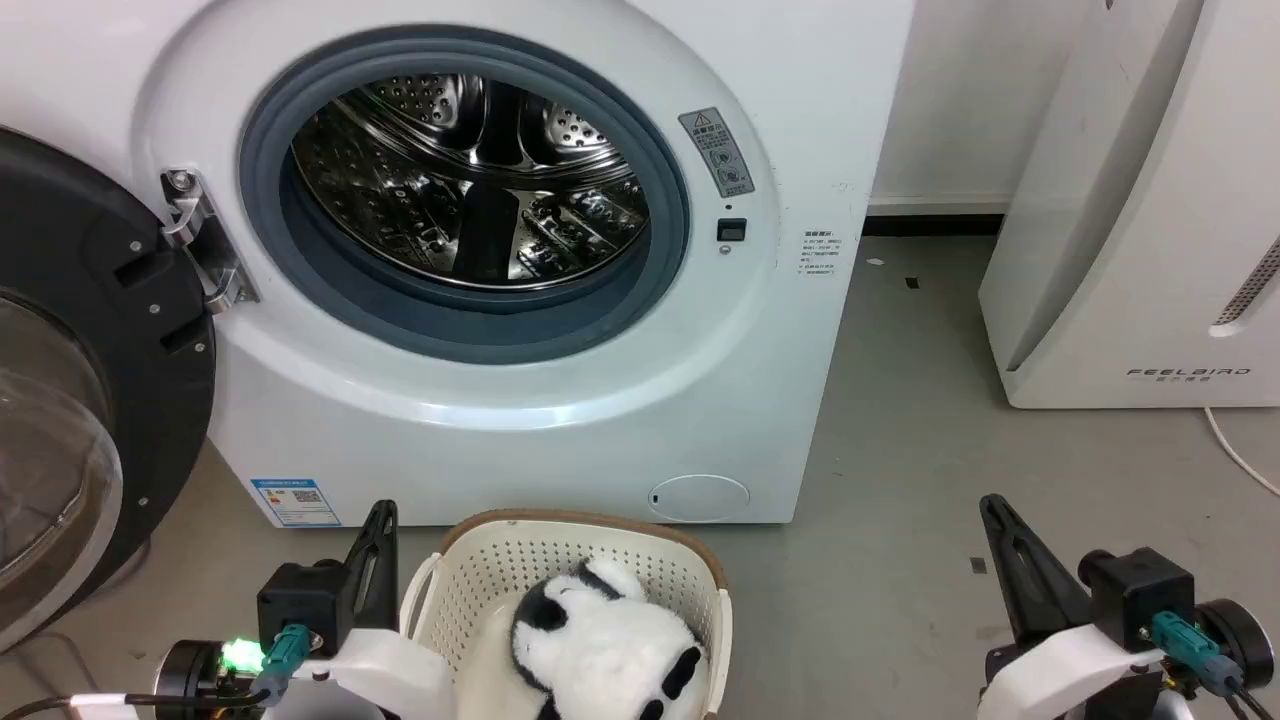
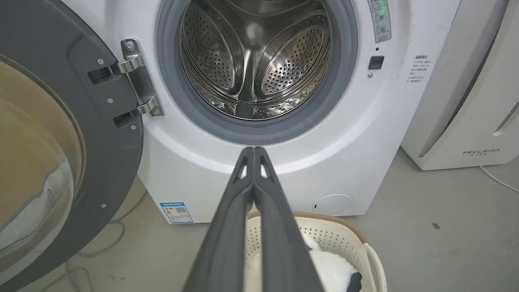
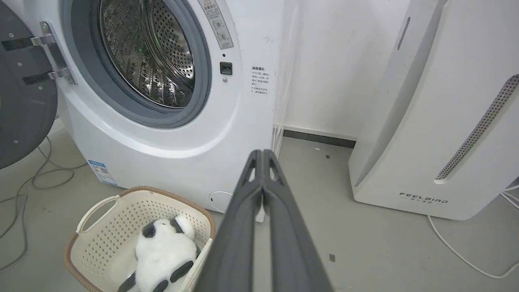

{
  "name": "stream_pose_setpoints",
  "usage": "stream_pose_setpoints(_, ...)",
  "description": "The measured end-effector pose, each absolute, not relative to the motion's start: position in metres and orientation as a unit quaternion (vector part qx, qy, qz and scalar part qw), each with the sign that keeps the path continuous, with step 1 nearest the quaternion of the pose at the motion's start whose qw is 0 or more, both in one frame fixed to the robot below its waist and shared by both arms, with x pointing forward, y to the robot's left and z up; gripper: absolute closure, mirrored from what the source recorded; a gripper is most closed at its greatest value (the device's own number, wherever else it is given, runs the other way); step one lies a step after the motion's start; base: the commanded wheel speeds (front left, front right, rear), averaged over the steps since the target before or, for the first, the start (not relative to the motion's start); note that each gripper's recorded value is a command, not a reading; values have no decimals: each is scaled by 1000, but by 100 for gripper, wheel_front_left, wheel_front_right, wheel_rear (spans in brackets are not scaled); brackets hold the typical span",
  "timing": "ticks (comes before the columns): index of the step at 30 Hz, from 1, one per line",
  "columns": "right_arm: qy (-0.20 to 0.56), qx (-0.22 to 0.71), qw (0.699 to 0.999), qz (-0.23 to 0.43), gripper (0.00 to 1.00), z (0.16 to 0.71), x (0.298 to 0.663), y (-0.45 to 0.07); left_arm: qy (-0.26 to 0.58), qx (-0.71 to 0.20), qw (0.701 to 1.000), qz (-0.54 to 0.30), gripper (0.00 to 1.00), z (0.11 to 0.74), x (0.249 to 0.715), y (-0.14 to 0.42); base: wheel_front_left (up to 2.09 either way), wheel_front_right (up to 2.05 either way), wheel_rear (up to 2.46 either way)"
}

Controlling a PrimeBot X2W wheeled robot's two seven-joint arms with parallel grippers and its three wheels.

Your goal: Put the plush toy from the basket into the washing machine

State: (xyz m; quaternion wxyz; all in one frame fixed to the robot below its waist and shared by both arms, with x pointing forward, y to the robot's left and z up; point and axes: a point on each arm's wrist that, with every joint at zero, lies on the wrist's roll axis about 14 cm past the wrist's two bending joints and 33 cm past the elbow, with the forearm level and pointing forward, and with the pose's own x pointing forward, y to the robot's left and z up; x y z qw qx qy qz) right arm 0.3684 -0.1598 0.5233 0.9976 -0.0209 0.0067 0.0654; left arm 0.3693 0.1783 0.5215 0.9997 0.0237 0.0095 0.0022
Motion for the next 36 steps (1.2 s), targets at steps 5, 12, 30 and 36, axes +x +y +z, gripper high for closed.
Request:
stream_pose_setpoints(5,7,-21,998,65,100,523,368,-160,10,24,1000,2,100,522,369,178,0,0,0)
stream_pose_setpoints(12,7,-21,998,65,100,523,368,-160,10,24,1000,2,100,522,369,178,0,0,0)
stream_pose_setpoints(30,7,-20,998,65,0,523,368,-160,10,24,1000,2,0,521,369,178,0,0,0)
stream_pose_setpoints(36,1,-11,998,62,0,526,369,-162,8,23,1000,3,0,521,370,177,0,0,0)
